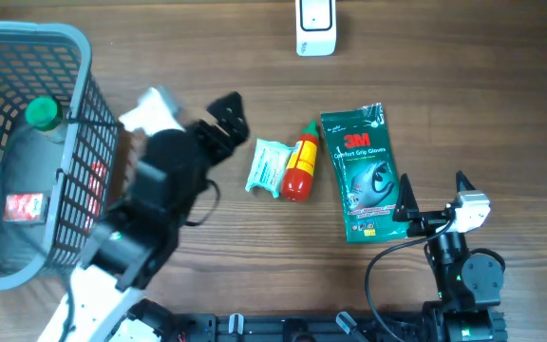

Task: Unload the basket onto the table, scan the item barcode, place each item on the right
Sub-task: 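Carry the tissue pack left of the bottle and release it, then reach the left gripper into the basket and grasp the orange Shine pack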

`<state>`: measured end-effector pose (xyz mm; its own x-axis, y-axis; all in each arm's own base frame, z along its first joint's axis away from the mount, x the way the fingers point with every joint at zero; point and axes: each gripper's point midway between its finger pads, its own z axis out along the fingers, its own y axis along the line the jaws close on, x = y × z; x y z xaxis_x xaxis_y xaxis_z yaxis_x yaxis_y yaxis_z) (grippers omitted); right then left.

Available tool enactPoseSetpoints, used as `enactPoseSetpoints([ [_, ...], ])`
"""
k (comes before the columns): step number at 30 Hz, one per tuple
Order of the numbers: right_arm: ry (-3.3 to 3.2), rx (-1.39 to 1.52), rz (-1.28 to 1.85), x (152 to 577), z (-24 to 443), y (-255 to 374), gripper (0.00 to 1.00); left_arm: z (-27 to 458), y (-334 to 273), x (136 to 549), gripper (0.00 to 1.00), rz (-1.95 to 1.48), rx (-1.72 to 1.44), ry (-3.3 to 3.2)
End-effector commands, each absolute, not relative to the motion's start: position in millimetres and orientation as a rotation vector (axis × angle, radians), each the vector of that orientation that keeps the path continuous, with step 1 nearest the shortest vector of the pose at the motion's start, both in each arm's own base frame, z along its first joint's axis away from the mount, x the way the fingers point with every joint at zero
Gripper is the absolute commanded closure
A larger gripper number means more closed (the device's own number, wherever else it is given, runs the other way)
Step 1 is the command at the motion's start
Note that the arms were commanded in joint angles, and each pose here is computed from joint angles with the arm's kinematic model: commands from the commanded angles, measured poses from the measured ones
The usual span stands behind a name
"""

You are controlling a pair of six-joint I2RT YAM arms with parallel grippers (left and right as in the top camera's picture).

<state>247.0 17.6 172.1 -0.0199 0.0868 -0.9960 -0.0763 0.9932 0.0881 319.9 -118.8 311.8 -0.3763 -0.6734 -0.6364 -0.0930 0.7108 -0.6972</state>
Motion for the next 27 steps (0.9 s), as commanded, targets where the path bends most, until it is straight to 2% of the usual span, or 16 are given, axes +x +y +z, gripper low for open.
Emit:
enactPoseSetpoints([
  [1,1.575,-0.007,0.131,246,174,19,0.0,372,-71,321,0.01,-0.462,-0.448,1.743],
  [6,1.575,-0.007,0.131,246,174,19,0.0,399,17,313,0.0,-0.135,-0.64,1.642],
  [11,1.575,-0.007,0.132,246,174,19,0.0,387,95,294,0.0,0.092,-0.885,1.578],
  [17,1.575,-0.007,0.131,246,174,19,0.0,340,163,271,0.0,0.157,-1.246,1.557],
  [27,1.575,-0.007,0.131,246,174,19,0.0,233,226,282,0.0,-0.16,-1.708,1.645],
])
